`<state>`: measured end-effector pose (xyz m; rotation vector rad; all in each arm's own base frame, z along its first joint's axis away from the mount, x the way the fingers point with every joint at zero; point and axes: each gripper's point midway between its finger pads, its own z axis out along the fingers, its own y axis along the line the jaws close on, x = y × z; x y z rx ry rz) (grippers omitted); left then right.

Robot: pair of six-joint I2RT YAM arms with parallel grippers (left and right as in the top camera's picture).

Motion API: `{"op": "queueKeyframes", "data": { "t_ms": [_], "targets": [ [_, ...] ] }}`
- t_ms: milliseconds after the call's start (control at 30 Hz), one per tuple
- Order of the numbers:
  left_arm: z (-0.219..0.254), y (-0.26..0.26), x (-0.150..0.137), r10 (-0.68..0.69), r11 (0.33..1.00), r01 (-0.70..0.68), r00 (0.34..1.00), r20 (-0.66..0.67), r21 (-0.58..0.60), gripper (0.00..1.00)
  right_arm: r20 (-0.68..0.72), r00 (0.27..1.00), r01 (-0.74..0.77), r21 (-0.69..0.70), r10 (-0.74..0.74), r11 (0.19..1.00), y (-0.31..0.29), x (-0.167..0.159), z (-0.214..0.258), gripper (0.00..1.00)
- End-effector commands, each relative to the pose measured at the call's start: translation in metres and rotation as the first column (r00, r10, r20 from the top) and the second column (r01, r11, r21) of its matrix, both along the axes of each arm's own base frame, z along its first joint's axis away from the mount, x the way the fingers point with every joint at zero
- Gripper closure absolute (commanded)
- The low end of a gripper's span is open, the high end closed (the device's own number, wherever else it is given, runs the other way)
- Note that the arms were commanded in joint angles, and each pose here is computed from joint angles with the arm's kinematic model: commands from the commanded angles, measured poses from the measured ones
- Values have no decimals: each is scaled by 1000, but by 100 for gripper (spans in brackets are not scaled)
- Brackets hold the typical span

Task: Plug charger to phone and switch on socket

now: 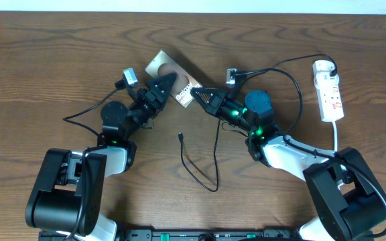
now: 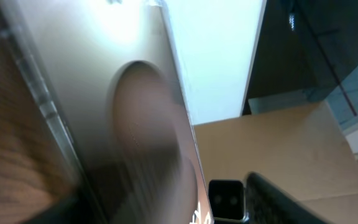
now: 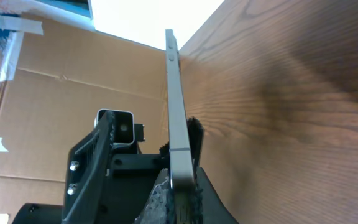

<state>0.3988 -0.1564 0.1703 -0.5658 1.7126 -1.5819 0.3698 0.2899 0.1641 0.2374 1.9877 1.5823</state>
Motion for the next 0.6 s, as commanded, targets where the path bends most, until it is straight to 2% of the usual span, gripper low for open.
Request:
{"op": "queueKeyframes", "data": {
  "t_ms": [0,133,367,467,567],
  "targets": [
    [16,-1,3,0,999,1,999,36,-40,51,0,999,-33,14,33,999,9,-4,6,99],
    [18,-1,3,0,999,2,999,40,-47,64,-44,998,-48,22,49,999,13,-9,2,99],
    [18,-2,2,-5,999,7,999,42,-43,64,-68,991,-117,33,119,993,19,-20,0,99],
    [18,-2,2,-8,999,10,999,44,-40,69,-57,985,-159,31,160,987,22,-26,1,99],
    [18,-3,1,-15,999,16,999,46,-37,66,-37,979,-201,24,201,979,25,-33,2,99]
  ]
}}
